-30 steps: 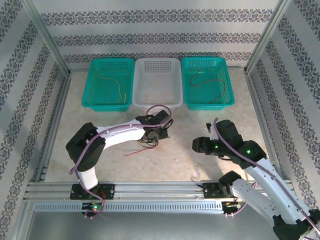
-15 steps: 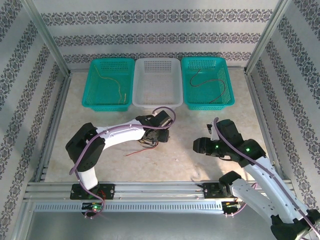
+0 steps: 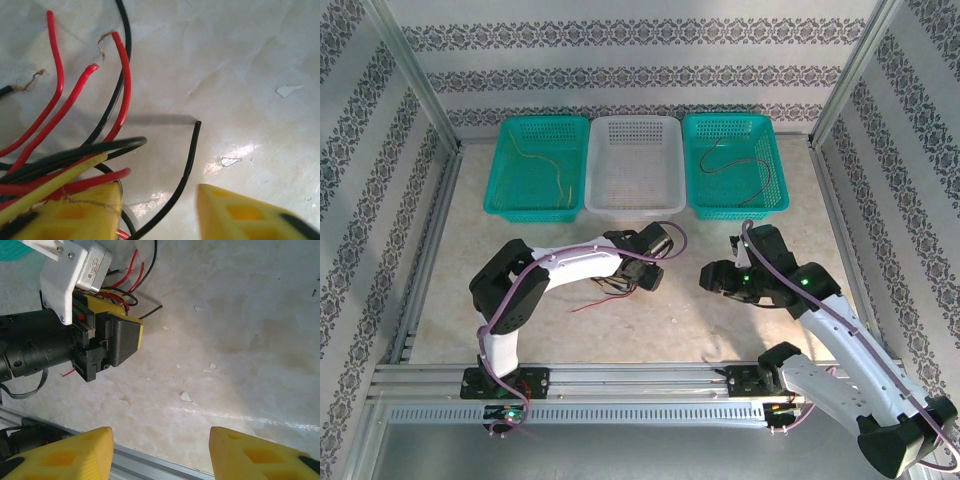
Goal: Untangle the cables
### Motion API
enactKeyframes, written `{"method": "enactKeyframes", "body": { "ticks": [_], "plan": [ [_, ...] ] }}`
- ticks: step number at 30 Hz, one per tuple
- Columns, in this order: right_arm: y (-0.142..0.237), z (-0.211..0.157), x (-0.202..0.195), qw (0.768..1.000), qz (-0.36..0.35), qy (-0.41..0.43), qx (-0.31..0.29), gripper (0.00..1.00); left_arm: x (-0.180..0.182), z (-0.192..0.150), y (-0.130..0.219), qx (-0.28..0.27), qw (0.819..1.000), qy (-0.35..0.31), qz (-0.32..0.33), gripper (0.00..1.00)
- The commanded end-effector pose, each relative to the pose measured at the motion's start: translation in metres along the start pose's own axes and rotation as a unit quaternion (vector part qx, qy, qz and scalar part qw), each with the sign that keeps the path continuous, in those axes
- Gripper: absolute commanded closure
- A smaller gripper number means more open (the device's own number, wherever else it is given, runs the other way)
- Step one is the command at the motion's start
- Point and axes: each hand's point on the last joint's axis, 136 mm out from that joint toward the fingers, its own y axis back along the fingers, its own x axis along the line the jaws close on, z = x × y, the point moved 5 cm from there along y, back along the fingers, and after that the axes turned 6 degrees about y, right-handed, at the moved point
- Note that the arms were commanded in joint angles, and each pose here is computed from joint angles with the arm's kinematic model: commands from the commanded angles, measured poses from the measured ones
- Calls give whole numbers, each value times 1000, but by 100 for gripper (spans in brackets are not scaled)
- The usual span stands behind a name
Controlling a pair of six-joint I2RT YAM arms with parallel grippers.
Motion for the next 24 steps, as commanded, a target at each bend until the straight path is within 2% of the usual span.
{"method": "enactKeyframes", "body": {
  "ticks": [1,6,9,11,16,20,24],
  "plan": [
    [0,8,0,1000,-4,-21,-15,48,0,-4,0,12,999,-44,11,66],
    [5,14,0,999,-10,-18,-25,48,2,-6,0,7,999,-49,12,70],
    [6,17,0,999,-7,-22,-29,48,-1,-8,1,20,998,-58,4,62],
    [7,18,0,999,-7,-23,-30,48,0,-9,1,22,998,-61,6,62],
    [9,21,1,999,-4,-22,-32,48,6,-15,-4,32,997,-65,22,73],
    [11,22,1,999,1,-21,-33,50,5,-12,2,28,998,-56,23,100],
    [14,24,6,999,14,-16,-37,50,-4,13,47,-22,999,-27,6,100]
  ]
}}
